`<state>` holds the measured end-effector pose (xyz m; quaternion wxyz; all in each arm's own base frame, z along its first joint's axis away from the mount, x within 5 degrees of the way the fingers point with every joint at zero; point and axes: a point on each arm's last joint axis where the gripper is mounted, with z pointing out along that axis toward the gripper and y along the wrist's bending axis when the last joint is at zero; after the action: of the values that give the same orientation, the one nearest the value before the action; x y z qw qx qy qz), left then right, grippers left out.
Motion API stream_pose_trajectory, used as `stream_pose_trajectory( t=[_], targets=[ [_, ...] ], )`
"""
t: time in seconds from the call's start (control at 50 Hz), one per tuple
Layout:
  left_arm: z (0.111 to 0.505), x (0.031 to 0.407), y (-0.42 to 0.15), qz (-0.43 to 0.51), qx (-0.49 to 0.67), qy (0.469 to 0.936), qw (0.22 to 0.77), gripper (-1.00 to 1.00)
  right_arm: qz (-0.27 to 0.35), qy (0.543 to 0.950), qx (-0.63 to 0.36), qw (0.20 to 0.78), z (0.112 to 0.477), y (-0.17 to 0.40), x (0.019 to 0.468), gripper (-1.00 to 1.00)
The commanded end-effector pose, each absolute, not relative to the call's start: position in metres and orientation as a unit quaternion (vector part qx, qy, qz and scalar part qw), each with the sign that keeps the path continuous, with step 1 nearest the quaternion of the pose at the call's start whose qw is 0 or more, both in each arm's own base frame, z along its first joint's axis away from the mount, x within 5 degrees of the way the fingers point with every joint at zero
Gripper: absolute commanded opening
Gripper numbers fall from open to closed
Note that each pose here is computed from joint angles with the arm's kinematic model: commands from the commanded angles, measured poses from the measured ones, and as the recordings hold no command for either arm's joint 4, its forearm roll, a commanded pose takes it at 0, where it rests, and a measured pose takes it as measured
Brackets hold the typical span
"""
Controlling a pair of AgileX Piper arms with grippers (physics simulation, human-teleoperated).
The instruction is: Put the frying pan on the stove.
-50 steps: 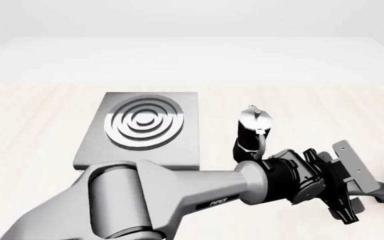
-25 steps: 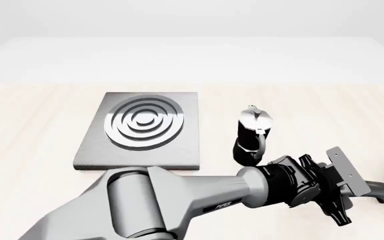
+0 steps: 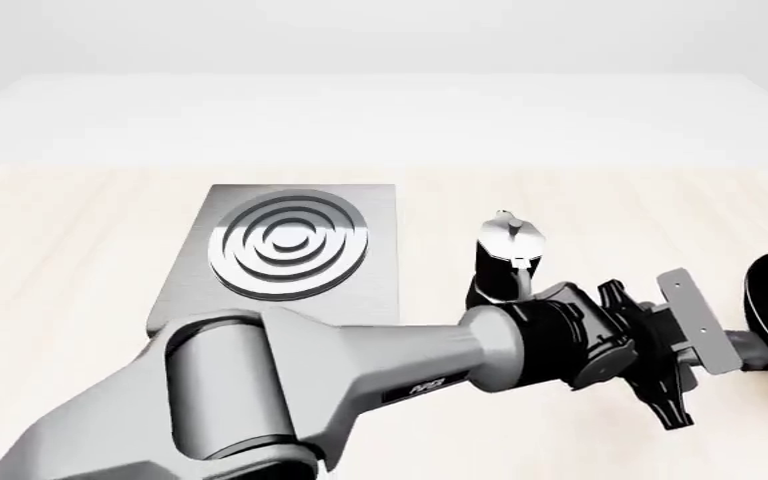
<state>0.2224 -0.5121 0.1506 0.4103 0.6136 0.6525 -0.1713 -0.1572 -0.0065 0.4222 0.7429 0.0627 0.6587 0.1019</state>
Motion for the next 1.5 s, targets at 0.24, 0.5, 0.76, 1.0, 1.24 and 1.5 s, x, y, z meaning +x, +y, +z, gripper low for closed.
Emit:
stream_pose_trajectory(
  t=[0.24, 0.5, 0.76, 1.0, 1.24, 1.5],
  targets=[
    [0.232, 0.236, -0.493, -0.190, 0.581, 0.641, 0.465, -1.00, 0.091, 0.668, 0.055, 0.736, 0.419, -0.006, -0.151, 1.00],
    [0.257, 0.256, -0.482, -0.184, 0.564, 0.645, 0.481, -1.00, 0.088, 0.668, 0.053, 0.737, 0.419, -0.006, -0.151, 1.00],
    [0.288, 0.279, -0.469, -0.177, 0.543, 0.649, 0.503, -1.00, 0.086, 0.668, 0.050, 0.738, 0.419, -0.006, -0.152, 1.00],
    [0.315, 0.292, -0.447, -0.174, 0.519, 0.654, 0.522, -1.00, 0.083, 0.667, 0.046, 0.739, 0.420, -0.007, -0.152, 1.00],
    [0.336, 0.300, -0.421, -0.169, 0.499, 0.660, 0.535, -1.00, 0.080, 0.667, 0.043, 0.739, 0.420, -0.007, -0.152, 1.00],
    [0.352, 0.302, -0.388, -0.159, 0.483, 0.670, 0.541, -1.00, 0.079, 0.666, 0.041, 0.740, 0.420, -0.007, -0.153, 1.00]
  ],
)
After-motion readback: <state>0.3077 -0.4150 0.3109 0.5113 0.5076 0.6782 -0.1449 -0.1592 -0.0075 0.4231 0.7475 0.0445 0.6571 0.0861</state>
